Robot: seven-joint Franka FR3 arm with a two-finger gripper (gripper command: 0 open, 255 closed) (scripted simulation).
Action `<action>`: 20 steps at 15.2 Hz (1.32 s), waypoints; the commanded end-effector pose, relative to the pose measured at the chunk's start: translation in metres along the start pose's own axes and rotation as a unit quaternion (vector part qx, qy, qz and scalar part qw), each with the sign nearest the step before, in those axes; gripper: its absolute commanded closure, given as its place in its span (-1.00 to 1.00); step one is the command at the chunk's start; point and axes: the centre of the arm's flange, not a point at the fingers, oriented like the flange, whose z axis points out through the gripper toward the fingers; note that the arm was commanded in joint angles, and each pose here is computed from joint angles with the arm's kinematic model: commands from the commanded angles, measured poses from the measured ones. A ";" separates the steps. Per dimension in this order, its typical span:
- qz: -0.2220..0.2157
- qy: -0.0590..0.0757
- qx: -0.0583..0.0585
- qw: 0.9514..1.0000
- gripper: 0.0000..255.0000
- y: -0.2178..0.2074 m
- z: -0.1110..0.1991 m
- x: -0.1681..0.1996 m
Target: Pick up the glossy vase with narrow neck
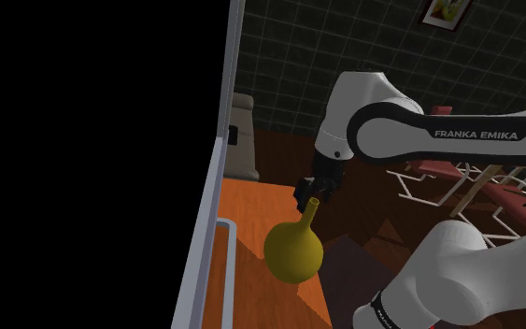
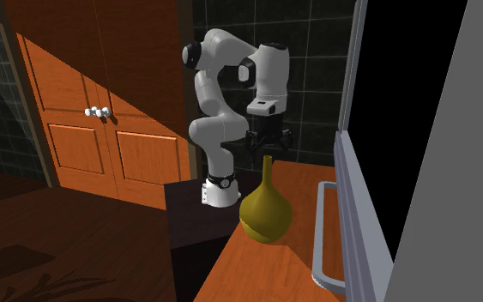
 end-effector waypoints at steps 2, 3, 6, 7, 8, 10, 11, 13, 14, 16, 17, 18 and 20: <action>0.000 0.000 0.000 1.000 1.00 0.000 0.002 -0.001; 0.000 0.000 0.000 1.000 1.00 0.000 0.001 -0.001; 0.000 0.000 0.000 1.000 1.00 0.000 0.001 -0.001; 0.000 0.000 0.000 1.000 1.00 0.000 0.001 -0.001; 0.000 0.000 0.000 1.000 1.00 0.000 0.001 -0.001; 0.000 0.000 0.000 1.000 1.00 0.000 0.002 0.000; 0.000 0.000 0.000 1.000 1.00 0.001 -0.003 0.000; 0.000 0.000 0.000 1.000 1.00 0.000 -0.014 -0.001; 0.000 0.000 0.000 1.000 1.00 0.000 -0.019 -0.001; 0.000 0.000 0.000 1.000 1.00 0.000 -0.029 -0.002; 0.000 0.000 0.000 1.000 1.00 0.000 -0.035 -0.002; 0.000 0.000 0.000 1.000 1.00 0.000 -0.040 -0.002; 0.000 0.000 0.000 1.000 1.00 0.000 -0.051 -0.003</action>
